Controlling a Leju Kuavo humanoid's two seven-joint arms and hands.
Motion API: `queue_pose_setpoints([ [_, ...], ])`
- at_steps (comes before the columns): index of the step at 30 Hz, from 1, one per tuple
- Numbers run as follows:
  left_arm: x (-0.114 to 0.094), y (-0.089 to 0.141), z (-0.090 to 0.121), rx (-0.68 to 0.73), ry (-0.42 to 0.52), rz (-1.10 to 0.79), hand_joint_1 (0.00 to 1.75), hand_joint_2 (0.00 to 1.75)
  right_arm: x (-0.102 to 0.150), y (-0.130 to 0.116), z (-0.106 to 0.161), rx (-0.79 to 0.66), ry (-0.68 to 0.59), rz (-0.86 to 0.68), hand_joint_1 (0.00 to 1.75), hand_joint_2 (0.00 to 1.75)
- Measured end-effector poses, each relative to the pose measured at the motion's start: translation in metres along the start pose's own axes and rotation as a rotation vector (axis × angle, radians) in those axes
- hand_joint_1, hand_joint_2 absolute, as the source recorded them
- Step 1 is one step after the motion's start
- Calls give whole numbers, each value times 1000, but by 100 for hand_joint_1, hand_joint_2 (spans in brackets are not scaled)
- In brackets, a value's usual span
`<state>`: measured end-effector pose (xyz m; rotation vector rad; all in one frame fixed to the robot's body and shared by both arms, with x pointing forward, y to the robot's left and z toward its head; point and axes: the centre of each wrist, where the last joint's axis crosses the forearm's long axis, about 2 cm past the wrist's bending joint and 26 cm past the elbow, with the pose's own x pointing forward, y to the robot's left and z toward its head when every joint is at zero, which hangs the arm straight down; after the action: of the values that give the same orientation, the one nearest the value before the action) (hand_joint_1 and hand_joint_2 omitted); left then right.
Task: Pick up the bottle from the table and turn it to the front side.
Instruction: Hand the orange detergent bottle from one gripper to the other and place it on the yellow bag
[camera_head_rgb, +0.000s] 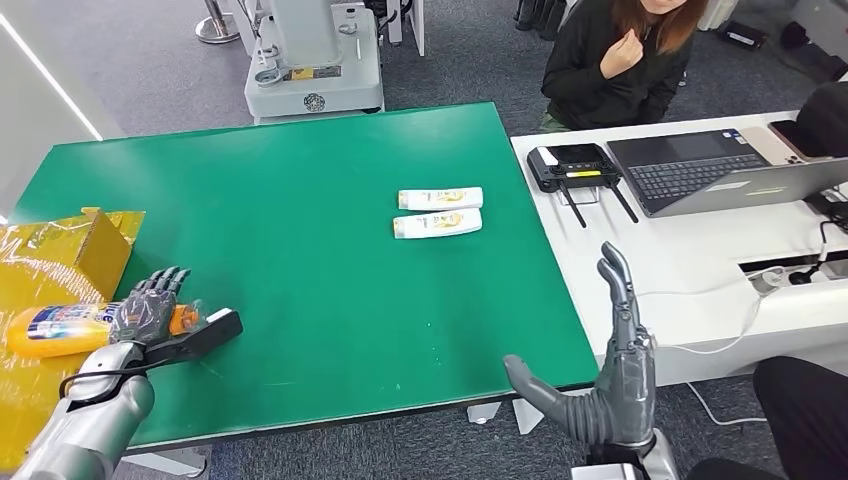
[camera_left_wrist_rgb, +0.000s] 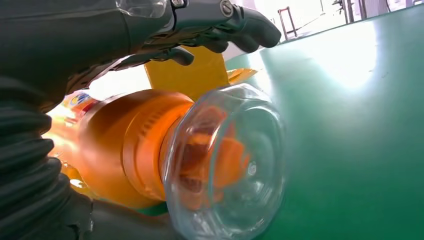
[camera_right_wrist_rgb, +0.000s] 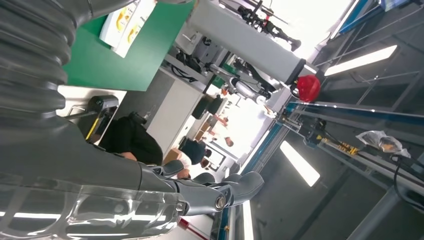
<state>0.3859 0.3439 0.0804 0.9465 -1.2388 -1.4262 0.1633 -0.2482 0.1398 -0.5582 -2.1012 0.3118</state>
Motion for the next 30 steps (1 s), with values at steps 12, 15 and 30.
queue_pose_setpoints([
  [12, 86, -16, 20, 140, -273, 799, 0, 175, -8, 13, -3, -57, 29, -41, 0, 175],
  [15, 112, -3, 36, 236, -308, 991, 0, 175, -10, 13, -2, -70, 39, -60, 0, 175],
  [30, 172, 36, 82, 471, -797, 1366, 0, 175, -23, 13, 5, -135, 25, -122, 0, 175],
])
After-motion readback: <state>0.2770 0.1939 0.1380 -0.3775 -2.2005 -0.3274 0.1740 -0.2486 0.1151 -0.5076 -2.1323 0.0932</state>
